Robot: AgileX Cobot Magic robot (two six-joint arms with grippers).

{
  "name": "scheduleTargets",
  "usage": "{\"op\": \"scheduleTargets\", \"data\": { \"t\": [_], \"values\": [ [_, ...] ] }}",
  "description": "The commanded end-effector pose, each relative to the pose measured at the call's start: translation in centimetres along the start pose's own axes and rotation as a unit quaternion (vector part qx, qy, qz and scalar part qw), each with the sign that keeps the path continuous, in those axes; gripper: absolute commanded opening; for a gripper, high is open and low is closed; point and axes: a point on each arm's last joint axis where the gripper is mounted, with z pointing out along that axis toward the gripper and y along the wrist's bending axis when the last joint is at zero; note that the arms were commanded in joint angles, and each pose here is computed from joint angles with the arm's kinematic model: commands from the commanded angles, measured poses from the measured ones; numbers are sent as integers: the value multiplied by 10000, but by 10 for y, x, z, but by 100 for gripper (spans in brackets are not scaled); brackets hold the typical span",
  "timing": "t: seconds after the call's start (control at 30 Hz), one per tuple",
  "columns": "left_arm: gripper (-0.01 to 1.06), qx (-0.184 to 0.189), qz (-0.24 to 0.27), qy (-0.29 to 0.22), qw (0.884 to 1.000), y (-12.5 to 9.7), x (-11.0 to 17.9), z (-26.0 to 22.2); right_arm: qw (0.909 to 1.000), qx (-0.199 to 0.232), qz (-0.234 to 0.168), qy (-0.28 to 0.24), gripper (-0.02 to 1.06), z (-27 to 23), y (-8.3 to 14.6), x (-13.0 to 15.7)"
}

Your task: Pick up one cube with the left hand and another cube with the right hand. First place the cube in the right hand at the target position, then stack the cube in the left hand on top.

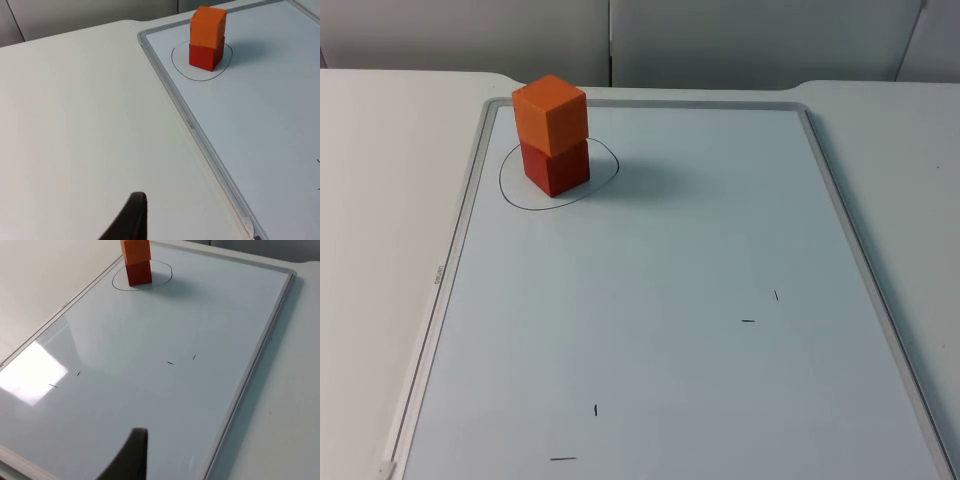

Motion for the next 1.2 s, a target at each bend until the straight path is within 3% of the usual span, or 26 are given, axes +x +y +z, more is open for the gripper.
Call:
{"op": "scheduleTargets", "data": {
  "t": [0.0, 0.3, 0.43, 0.63, 0.8, 1.17],
  "values": [
    [105, 55, -33, -30, 10000, -1, 1, 1, 10000, -23, 23, -75, 105, 1, 0, 0],
    [105, 55, -33, -30, 10000, -1, 1, 1, 9989, 394, 242, -75, 105, 1, 1, 0],
    [105, 55, -33, -30, 10000, -1, 1, 1, 9956, 815, 463, -75, 105, 1, 2, -1],
    [105, 55, -33, -30, 10000, -1, 1, 1, 9824, 1637, 895, -74, 105, 2, 3, -1],
    [105, 55, -33, -30, 10000, -1, 1, 1, 9770, 1872, 1019, -74, 105, 2, 3, -1],
    [105, 55, -33, -30, 10000, -1, 1, 1, 9763, 1902, 1034, -74, 105, 2, 3, -1]
  ]
}}
